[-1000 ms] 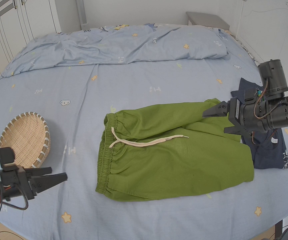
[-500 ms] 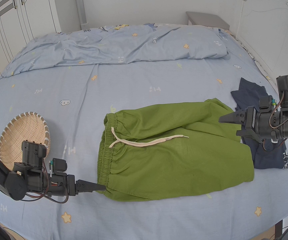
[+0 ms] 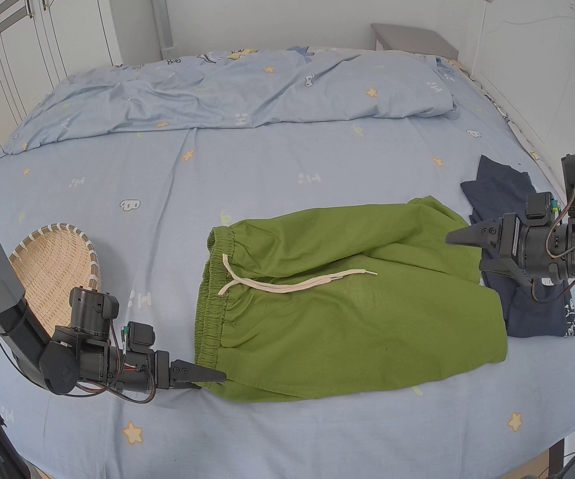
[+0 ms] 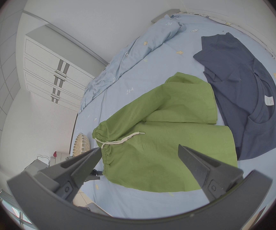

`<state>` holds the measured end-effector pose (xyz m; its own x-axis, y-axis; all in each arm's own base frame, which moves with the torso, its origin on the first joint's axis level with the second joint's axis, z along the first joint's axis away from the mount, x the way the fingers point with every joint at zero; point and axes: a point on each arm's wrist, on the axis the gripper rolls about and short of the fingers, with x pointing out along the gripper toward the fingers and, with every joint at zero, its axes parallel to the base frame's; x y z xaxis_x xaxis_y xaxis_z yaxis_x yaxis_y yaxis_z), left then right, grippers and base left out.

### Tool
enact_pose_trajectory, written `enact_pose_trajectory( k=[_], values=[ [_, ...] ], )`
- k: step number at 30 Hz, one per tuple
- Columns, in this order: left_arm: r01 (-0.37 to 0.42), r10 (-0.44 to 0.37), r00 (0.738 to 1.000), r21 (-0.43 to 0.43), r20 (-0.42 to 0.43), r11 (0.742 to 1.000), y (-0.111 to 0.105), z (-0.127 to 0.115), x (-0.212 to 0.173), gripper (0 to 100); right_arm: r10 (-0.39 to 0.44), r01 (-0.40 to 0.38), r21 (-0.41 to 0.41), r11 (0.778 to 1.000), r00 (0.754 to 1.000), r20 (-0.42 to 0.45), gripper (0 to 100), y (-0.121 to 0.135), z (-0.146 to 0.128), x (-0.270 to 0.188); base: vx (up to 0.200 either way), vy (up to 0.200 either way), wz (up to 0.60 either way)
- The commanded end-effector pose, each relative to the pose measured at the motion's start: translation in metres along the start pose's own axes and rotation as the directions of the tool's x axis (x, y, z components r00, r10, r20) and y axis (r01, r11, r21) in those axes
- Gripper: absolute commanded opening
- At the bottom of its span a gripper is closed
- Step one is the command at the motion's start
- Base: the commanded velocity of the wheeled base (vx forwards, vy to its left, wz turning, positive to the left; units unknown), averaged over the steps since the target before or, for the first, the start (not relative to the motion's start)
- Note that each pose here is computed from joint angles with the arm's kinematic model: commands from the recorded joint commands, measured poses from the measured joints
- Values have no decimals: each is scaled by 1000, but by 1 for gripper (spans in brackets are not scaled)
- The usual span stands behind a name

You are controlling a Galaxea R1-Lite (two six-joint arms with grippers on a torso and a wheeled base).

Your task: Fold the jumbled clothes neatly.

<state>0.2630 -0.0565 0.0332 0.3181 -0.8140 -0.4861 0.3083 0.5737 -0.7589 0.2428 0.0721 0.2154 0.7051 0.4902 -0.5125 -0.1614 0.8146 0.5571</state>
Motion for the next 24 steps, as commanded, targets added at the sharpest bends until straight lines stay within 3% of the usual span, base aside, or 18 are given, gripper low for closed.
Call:
enact_pose_trajectory(
  k=[1, 2, 14, 16, 22, 24],
  values=[
    [-4, 4, 1000, -1, 2, 1000, 2, 2, 2, 100, 0, 0, 1, 1000, 1000, 1, 100, 0, 0, 0, 0, 0, 0],
    [-4, 4, 1000, -1, 2, 1000, 2, 2, 2, 0, 2, -2, -1, 1000, 1000, -1, 100, 1, 0, 0, 0, 0, 0],
    [-8, 9, 1000, -34, 11, 999, 4, 4, 0, 0, -2, 2, 2, 1000, 1000, -14, 100, -1, -3, 2, 0, 0, 0],
    [-18, 18, 1000, -74, 7, 997, 2, -5, -8, 0, -16, 17, 14, 1000, 999, -36, 100, -6, -9, 3, 0, 0, 0],
    [-28, 38, 994, -96, 101, 995, -5, -18, -45, 0, -37, 42, 38, 998, 993, -111, 100, -19, -28, 6, 0, 0, 0],
    [-36, 50, 990, -104, 133, 994, -11, -27, -60, 0, -16, 28, 62, 998, 983, -180, 100, -28, -42, 7, 0, 0, 0]
  ],
)
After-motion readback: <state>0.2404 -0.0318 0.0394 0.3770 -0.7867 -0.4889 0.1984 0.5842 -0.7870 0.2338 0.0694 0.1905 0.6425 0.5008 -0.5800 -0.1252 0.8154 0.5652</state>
